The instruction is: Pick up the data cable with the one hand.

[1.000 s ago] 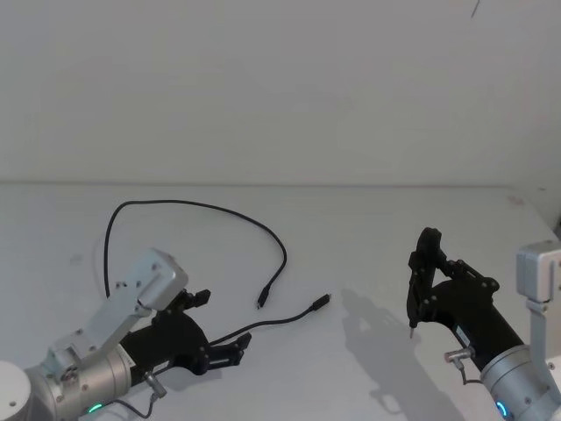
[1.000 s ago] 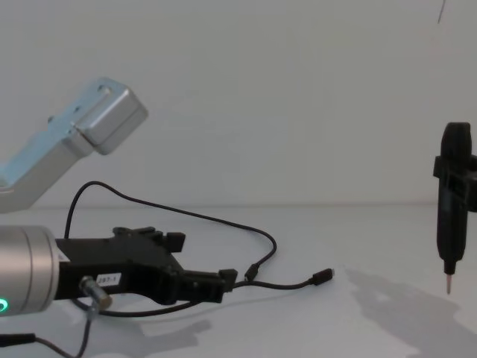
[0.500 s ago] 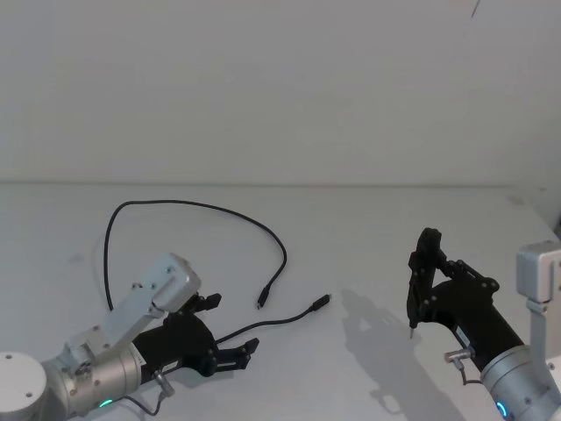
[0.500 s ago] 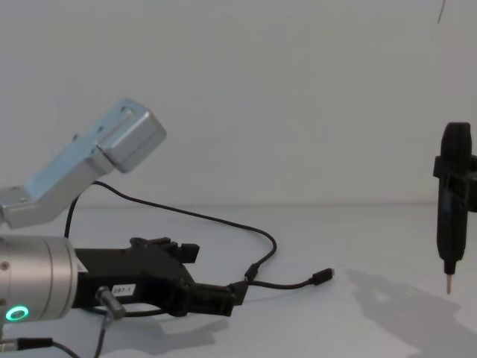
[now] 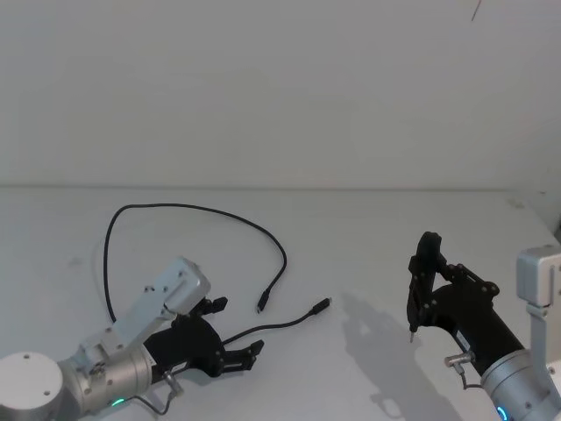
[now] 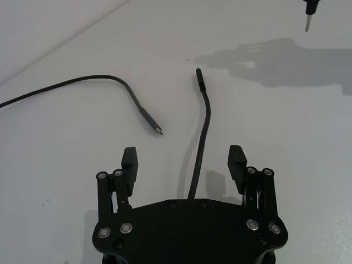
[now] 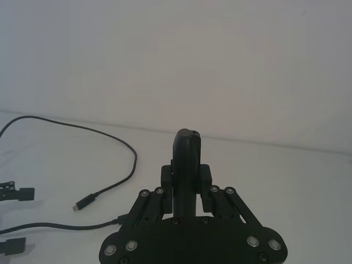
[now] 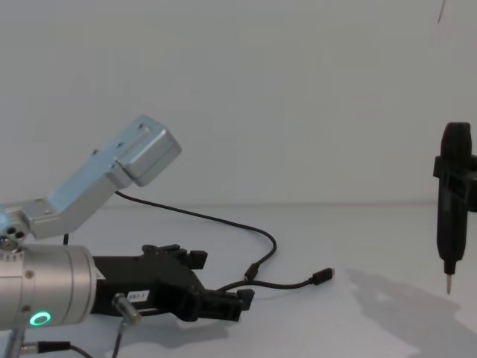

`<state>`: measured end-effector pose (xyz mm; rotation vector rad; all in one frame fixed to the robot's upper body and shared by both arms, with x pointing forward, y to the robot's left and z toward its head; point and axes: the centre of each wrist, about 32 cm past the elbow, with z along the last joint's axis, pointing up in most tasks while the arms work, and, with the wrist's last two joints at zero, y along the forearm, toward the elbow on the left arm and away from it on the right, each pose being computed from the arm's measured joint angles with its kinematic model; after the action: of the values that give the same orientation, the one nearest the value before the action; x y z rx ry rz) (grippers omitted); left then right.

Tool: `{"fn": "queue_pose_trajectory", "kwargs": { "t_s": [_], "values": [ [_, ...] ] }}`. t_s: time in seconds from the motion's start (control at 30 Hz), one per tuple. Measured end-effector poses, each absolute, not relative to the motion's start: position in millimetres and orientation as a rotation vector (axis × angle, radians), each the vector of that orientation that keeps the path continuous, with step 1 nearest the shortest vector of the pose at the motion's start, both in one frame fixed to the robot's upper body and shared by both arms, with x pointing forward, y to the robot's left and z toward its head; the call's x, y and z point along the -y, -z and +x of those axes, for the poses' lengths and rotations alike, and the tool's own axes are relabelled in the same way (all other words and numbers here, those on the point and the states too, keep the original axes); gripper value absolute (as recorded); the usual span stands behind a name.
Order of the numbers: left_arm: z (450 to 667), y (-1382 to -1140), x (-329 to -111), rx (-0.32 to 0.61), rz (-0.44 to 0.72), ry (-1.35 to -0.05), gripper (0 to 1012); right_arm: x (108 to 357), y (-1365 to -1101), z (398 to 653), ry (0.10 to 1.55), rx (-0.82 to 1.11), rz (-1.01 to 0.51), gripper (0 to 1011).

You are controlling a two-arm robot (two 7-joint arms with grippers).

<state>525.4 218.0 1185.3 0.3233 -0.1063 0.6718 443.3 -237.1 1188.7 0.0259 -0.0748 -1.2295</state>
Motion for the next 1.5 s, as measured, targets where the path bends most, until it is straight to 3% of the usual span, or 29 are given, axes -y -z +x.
{"fn": "queue_pose_trajectory", "kwargs": {
  "t_s": [0.13, 0.33, 1.03, 1.17, 1.5],
  "values": [
    [527.9, -1183.8, -216.2, 0.101, 0.321, -0.672, 962, 237.1, -1188.7, 443.3, 1.229, 0.075, 0.026, 279],
    [532.9, -1181.4, -212.7, 0.095, 0.322, -0.665, 816, 237.1, -1188.7, 443.3, 1.229, 0.075, 0.026, 279],
    [535.1, -1171.8, -202.8, 0.084, 0.363, -0.594, 118, 237.1, -1188.7, 443.3, 1.23, 0.075, 0.026, 279],
    [532.4, -1171.7, -201.5, 0.083, 0.363, -0.594, 42, 237.1, -1188.7, 443.3, 1.229, 0.075, 0.026, 279],
    [523.2, -1181.6, -202.0, 0.094, 0.315, -0.664, 42, 237.1, -1188.7, 443.3, 1.229, 0.075, 0.026, 279]
  ]
}}
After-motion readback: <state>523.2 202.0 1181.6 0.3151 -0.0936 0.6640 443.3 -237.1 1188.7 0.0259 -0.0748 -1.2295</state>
